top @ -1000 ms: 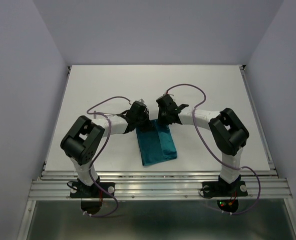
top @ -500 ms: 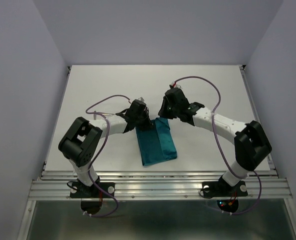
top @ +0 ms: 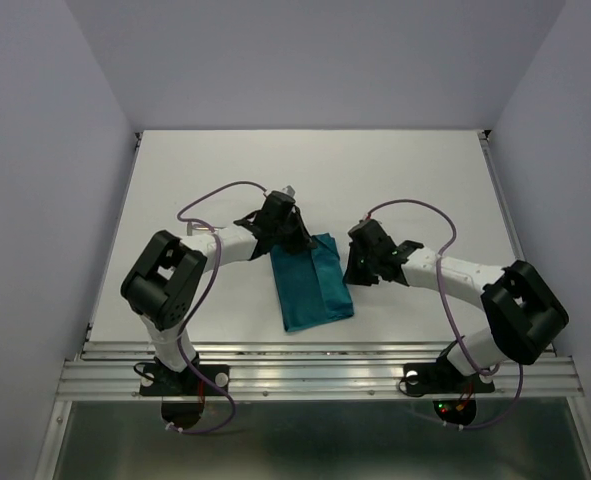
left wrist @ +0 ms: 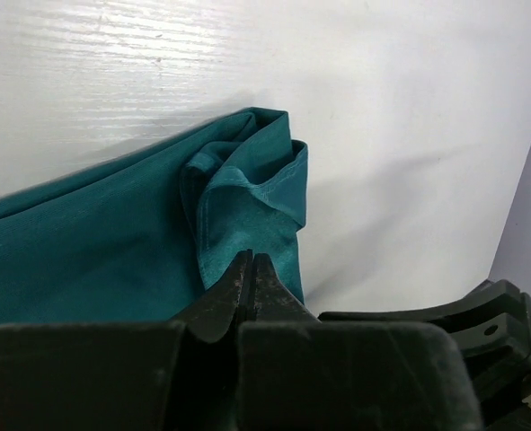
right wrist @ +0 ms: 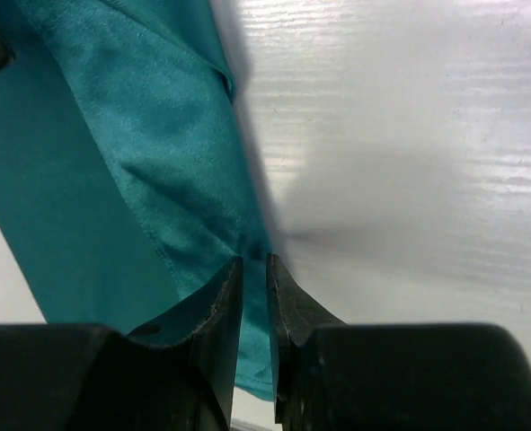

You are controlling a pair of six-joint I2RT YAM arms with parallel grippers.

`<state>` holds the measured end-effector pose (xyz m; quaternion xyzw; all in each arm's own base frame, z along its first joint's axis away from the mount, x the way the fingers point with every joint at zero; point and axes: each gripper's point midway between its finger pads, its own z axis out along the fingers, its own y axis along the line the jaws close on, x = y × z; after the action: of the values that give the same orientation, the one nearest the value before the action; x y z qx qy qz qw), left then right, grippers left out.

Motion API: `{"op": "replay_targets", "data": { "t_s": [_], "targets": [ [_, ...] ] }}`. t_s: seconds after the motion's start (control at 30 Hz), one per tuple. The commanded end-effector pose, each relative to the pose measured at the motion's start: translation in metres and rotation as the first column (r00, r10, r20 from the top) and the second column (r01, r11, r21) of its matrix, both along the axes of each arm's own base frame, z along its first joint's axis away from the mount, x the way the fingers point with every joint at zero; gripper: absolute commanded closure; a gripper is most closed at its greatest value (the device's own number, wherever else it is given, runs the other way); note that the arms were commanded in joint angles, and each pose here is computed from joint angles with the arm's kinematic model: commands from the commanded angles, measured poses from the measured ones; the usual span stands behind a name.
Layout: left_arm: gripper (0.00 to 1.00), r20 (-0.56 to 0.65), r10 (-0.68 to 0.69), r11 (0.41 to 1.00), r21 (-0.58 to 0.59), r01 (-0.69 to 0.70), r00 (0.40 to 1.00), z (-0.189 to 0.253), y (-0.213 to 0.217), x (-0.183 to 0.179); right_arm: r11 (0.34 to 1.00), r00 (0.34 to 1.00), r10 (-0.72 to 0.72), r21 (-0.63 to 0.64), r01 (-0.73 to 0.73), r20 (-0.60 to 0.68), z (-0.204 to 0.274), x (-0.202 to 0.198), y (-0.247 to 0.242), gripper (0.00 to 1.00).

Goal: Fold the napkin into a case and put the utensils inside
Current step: Fold the lower triangle-folded napkin at the center of the board.

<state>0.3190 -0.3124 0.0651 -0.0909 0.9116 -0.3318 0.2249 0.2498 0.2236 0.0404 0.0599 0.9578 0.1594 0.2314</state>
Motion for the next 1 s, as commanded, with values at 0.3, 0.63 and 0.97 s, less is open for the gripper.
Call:
{"op": "replay_targets", "data": {
  "t_s": [0.3,0.63,0.97],
  "targets": [
    [1.0,0.1,-0.09,0.993,-0.067,0.097,0.991,0.028,-0.034,0.024,0.992,0.997,0.07,0.104,-0.065,-0.043,0.009,-0.042,0.011,0.79],
    [1.0,0.062,-0.099,0.995,0.012,0.099,0.993,-0.003,-0.031,0.032,0.99,0.99,0.119,0.083,-0.112,-0.081,-0.008,-0.055,0.027,0.79],
    [1.0,0.05,-0.082,0.995,0.055,0.08,0.995,-0.016,-0.021,0.035,0.985,0.979,0.16,0.082,-0.151,-0.124,-0.025,-0.066,0.037,0.8]
  ]
}}
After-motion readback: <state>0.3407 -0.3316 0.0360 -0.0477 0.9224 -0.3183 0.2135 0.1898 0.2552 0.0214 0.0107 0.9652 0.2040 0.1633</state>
